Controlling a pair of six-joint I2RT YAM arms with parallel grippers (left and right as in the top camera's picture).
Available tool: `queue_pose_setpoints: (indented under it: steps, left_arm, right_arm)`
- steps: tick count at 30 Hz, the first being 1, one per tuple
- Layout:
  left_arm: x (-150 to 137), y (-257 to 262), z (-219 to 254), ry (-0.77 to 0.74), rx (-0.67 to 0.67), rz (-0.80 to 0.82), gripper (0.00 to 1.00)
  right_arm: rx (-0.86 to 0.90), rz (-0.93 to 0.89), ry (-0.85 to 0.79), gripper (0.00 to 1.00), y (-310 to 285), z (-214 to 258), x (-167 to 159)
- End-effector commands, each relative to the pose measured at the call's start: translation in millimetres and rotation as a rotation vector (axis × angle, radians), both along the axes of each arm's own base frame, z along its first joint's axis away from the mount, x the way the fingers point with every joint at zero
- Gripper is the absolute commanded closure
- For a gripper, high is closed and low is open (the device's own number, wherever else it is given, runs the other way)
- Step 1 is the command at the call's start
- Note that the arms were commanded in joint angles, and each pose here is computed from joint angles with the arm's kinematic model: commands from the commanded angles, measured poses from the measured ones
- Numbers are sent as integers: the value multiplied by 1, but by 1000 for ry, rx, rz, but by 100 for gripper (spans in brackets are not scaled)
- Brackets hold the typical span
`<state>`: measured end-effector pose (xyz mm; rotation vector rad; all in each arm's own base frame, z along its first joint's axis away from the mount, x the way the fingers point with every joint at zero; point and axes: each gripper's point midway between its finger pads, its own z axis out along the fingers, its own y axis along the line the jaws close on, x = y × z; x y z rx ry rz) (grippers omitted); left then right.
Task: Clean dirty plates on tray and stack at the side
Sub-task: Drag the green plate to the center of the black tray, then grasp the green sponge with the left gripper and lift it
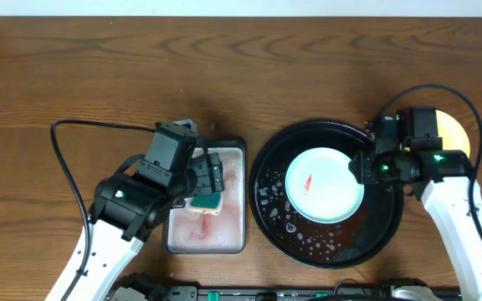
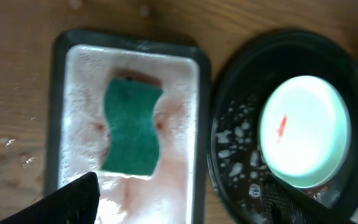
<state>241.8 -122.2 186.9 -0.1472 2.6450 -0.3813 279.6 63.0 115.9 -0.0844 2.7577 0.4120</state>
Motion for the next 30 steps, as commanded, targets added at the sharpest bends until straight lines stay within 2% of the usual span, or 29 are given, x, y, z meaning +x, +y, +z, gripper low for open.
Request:
queue_pose_setpoints:
  steps: [1,4,7,10,16,17,19,20,24,28,30]
  left_arm:
    - [8,27,-19,13,162,70,17]
    - [7,30,-60,113,229,68,25]
    - [-3,13,-102,244,191,-4,39]
    - [-17,-1,-137,392,157,-77,59]
    - [-26,-1,-182,547,199,-80,62]
    - [-26,-2,-187,557,203,-80,66]
    - [-26,-2,-196,573,210,-80,89]
    - [-25,-2,-198,577,212,-80,92]
    - [-22,-3,-188,553,203,-86,92]
    - [-12,-2,-155,485,168,-70,91]
    - [-8,-1,-135,432,144,-62,64]
  right_arm:
    - [56,83,-46,64,16,17,-3]
    - [56,84,-49,65,17,18,-3]
    - [57,82,-53,66,17,18,-2]
    - [58,80,-52,66,17,18,-2]
    - [57,80,-42,67,16,17,-4]
    - [58,80,-40,67,16,17,-4]
    - [58,80,-40,67,16,17,-4]
    - [57,80,-40,68,16,17,-4]
    - [57,80,-37,68,16,17,-5]
    - [57,80,-35,68,16,16,-5]
    - [57,79,-36,68,16,16,-5]
